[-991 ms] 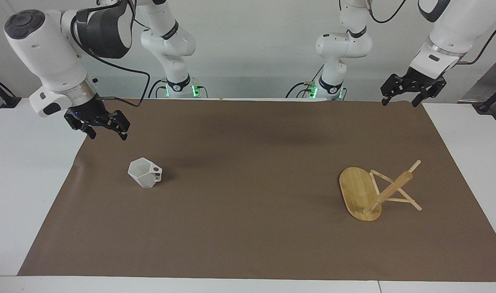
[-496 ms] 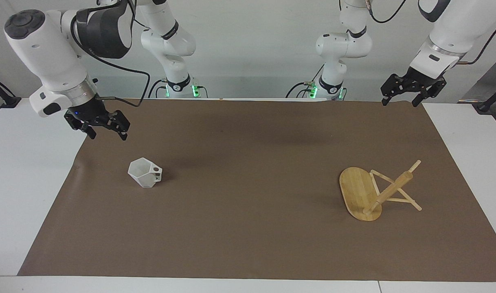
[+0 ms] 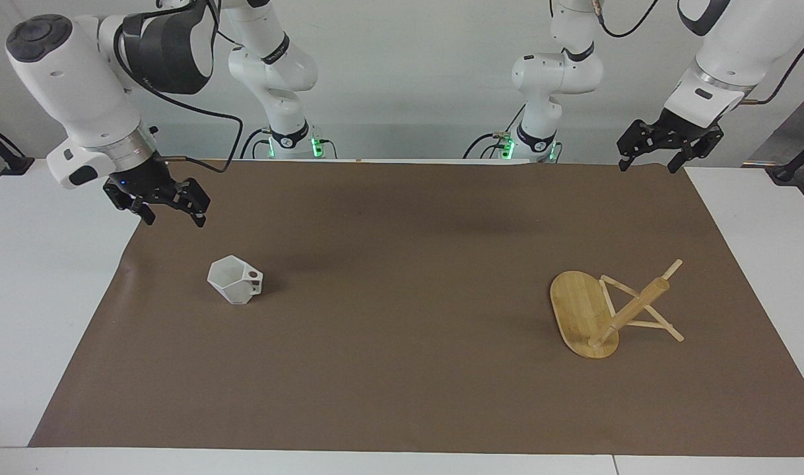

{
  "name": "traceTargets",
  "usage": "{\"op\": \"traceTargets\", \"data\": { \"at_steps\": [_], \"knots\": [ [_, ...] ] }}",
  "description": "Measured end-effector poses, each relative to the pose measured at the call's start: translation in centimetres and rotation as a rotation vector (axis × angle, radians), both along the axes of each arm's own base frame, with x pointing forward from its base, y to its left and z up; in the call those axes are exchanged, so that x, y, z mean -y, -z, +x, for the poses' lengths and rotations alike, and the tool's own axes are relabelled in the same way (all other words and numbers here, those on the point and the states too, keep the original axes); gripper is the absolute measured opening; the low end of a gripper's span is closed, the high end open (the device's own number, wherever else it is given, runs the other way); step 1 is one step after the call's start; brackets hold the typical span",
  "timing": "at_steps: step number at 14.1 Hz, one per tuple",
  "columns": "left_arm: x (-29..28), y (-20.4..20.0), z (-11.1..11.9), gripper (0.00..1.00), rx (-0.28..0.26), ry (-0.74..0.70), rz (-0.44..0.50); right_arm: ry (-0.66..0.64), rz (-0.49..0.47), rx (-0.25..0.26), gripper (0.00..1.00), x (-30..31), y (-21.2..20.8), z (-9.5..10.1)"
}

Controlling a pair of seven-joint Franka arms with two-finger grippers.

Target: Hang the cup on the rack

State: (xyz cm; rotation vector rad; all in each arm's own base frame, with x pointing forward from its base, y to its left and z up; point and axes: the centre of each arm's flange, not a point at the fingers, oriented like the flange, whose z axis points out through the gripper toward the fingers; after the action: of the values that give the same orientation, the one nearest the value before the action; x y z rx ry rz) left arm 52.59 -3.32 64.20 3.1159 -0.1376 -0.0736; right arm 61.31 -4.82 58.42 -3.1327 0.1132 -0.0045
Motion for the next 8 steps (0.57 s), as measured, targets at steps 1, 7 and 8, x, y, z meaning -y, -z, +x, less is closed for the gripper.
{"op": "traceTargets", "data": {
  "at_steps": [1, 7, 8],
  "knots": [
    [0.0, 0.0, 0.0, 1.00, 0.000, 0.000, 0.000, 0.000, 0.000, -0.005, 1.00, 0.0, 0.2, -0.1],
    [0.0, 0.0, 0.0, 1.00, 0.000, 0.000, 0.000, -0.008, -0.018, 0.068, 1.00, -0.9, 6.8, -1.9],
    [0.0, 0.0, 0.0, 1.00, 0.000, 0.000, 0.000, -0.009, -0.020, 0.073, 1.00, -1.0, 8.4, -2.4]
  ]
}}
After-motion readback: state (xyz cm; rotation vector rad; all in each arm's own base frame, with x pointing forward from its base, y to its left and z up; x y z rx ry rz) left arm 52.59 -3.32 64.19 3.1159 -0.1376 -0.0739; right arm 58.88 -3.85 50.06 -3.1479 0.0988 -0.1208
